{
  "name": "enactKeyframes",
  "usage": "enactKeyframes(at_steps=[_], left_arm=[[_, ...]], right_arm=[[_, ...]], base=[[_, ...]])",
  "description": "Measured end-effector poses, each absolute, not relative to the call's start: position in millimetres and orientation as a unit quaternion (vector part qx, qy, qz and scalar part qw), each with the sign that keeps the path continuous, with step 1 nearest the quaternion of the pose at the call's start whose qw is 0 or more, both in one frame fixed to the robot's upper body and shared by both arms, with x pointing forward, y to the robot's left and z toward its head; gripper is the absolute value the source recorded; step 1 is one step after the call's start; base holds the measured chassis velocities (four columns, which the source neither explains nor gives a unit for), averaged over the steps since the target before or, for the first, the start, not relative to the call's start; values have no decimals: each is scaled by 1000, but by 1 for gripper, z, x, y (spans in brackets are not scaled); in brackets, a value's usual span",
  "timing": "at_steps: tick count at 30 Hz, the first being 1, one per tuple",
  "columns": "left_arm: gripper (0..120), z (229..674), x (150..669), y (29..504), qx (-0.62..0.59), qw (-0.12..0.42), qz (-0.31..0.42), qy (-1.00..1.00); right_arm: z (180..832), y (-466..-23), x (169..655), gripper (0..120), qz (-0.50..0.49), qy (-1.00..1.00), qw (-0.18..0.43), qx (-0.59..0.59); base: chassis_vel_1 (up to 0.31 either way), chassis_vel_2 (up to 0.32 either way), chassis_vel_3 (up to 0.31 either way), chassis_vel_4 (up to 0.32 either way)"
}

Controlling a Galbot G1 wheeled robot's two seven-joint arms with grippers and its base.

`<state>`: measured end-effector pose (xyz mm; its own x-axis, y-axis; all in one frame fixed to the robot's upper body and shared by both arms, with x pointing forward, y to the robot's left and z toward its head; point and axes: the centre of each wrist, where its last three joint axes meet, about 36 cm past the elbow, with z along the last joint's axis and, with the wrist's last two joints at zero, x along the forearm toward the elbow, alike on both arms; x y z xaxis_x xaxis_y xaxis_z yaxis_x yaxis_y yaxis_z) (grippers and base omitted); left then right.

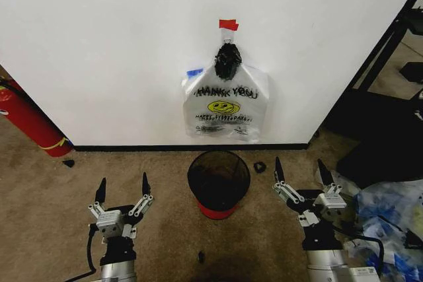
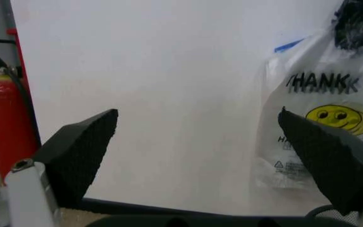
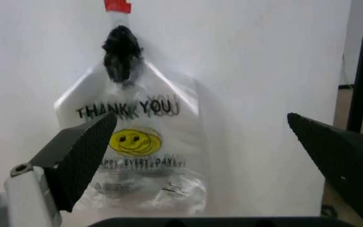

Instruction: Pick up the garbage bag from the wall and place it over the trash bin.

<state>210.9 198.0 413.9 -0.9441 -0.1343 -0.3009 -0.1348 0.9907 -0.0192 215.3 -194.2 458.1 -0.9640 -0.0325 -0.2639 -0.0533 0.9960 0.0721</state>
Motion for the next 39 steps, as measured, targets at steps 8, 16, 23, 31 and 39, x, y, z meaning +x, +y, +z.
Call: enactKeyframes(at_steps=[8, 16, 23, 31, 39], left_arm=[[100, 423, 210, 198, -71, 163, 0, 984], [100, 435, 208, 196, -77, 173, -19, 982], [100, 436, 207, 195, -79, 167, -20, 983], [100, 436, 207, 196, -77, 166, -11, 983], [100, 433, 206, 195, -77, 165, -6, 983]], right_arm=[[453, -203, 216, 100, 31, 993, 111, -5], [444, -217, 215, 100, 24, 994, 106, 0], [438, -227, 212, 100, 20, 994, 104, 7], [436, -231, 208, 100, 24, 994, 102, 13], [436, -230, 208, 100, 25, 994, 103, 12]], base=[[0, 0, 0, 0], [0, 0, 0, 0], [0, 0, 0, 0], [0, 0, 0, 0], [0, 0, 0, 0]])
